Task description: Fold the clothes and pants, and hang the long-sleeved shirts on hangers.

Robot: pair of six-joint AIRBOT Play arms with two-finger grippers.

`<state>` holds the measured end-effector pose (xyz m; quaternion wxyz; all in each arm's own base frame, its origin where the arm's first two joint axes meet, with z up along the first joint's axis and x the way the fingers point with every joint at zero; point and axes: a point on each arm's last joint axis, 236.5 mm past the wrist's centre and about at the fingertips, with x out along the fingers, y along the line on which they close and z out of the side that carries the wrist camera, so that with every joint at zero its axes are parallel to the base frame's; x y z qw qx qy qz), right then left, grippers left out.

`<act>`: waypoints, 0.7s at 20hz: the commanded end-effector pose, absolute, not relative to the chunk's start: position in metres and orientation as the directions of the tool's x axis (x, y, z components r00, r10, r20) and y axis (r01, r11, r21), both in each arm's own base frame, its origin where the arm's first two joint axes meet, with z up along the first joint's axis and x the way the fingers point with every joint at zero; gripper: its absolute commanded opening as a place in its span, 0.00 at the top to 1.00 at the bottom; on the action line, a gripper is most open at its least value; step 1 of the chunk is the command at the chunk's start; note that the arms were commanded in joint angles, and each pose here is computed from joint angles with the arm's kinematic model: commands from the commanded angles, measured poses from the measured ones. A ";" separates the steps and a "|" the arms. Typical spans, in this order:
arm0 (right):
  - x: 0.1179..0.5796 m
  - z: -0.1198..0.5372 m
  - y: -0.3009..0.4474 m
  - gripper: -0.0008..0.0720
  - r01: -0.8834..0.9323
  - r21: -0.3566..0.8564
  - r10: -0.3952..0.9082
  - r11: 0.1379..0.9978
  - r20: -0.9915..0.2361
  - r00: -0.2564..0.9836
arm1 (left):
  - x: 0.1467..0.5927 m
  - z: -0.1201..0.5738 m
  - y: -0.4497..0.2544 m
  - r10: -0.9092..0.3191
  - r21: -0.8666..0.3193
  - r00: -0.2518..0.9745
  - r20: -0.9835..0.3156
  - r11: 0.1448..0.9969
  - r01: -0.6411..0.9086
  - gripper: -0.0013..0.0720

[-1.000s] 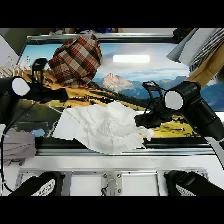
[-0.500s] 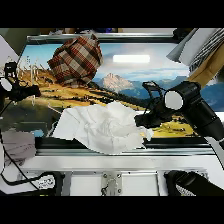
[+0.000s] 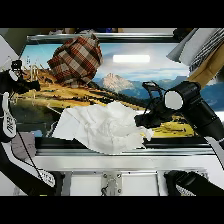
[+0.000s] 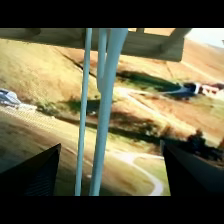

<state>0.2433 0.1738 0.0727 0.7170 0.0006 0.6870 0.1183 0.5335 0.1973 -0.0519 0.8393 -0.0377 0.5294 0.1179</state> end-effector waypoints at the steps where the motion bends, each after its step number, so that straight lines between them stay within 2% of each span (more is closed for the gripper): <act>1: 0.243 0.072 0.174 0.97 -0.169 0.163 0.170 0.972 -0.985 0.027 | 0.548 -0.076 0.204 0.145 0.060 0.370 -0.918 0.971 -0.232 0.01; 9: 0.243 0.072 0.174 0.97 -0.169 0.163 0.170 0.972 -0.985 0.027 | 0.548 -0.108 0.216 0.142 0.057 0.339 -0.930 0.967 -0.248 0.01; 14: 0.243 0.072 0.174 0.97 -0.169 0.163 0.170 0.972 -0.985 0.027 | 0.541 -0.111 0.225 0.176 0.102 0.308 -0.935 0.965 -0.242 0.01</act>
